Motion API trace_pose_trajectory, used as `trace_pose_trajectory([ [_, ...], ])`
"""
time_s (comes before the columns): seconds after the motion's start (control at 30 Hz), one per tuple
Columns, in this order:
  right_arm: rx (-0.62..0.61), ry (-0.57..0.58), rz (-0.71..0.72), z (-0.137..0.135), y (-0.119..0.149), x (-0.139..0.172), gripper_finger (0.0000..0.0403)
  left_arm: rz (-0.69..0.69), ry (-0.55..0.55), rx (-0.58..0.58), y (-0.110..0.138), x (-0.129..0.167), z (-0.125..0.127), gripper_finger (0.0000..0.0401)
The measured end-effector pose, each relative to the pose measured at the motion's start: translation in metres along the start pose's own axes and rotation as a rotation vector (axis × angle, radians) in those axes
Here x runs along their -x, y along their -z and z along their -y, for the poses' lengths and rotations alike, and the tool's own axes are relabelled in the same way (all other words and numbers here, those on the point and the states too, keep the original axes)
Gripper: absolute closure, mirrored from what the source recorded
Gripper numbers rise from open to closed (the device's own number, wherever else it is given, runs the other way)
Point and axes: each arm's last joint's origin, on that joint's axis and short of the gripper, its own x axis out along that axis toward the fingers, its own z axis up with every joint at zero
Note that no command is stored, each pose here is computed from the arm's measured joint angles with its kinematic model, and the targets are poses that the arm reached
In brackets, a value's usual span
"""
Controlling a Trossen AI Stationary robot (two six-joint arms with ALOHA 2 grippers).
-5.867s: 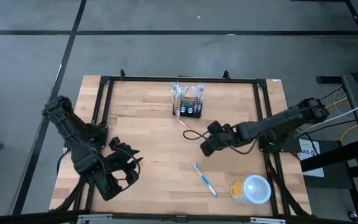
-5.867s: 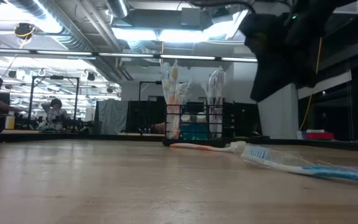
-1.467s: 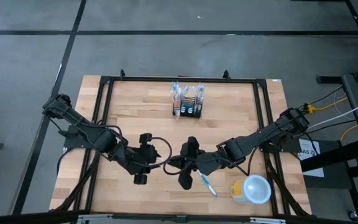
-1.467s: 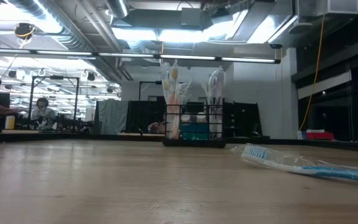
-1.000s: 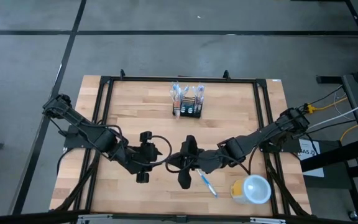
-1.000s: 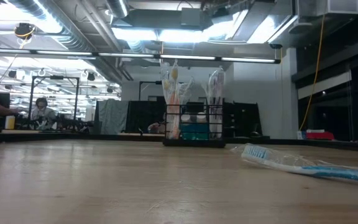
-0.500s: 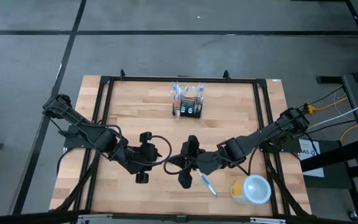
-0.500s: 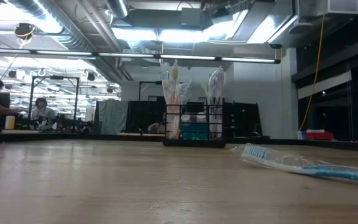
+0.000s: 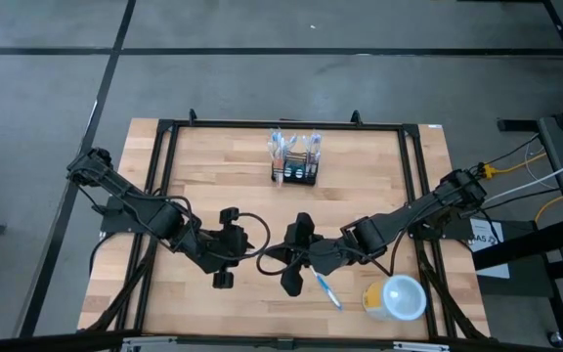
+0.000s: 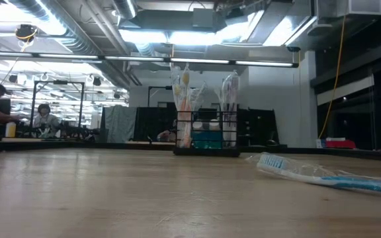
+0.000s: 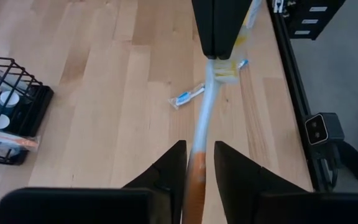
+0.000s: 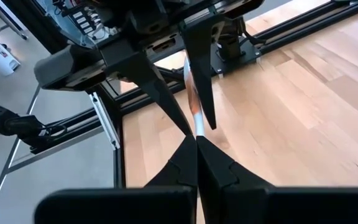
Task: Pick & Place toothbrushing station
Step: Put the orange toothbrush into the left section of the mesh organizer
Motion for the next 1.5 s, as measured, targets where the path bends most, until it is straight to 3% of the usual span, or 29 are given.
trace_pose_trajectory([
  [0.2,0.000,-0.011,-0.007,0.000,0.000,0.000,0.0402,0.005,-0.003,0.001,0.000,0.000,0.000,0.0330],
  [0.37,-0.006,-0.020,0.001,-0.001,-0.001,0.000,0.0403,0.005,-0.007,0.007,-0.001,0.000,-0.001,0.0379],
  [0.53,0.001,-0.011,0.039,-0.004,-0.002,0.001,0.0403,0.007,-0.027,0.039,-0.001,-0.001,-0.004,0.0381],
  [0.87,0.028,0.048,0.180,-0.024,0.005,0.014,0.0403,0.045,-0.073,0.072,-0.004,0.000,-0.005,0.0382],
  [1.0,0.025,0.065,0.286,-0.038,0.003,0.030,0.0403,0.044,-0.138,0.089,-0.001,-0.002,-0.008,0.0382],
  [1.17,0.044,0.172,0.418,-0.048,0.002,0.048,0.0403,0.078,-0.187,0.119,-0.002,-0.001,-0.009,0.0383],
  [1.27,0.032,0.261,0.482,-0.055,0.005,0.061,0.0403,0.171,-0.266,0.170,-0.008,0.002,-0.011,0.0383],
  [1.5,0.029,0.306,0.513,-0.069,0.020,0.082,0.0403,0.500,-0.476,0.310,-0.032,0.014,-0.033,0.0383],
])
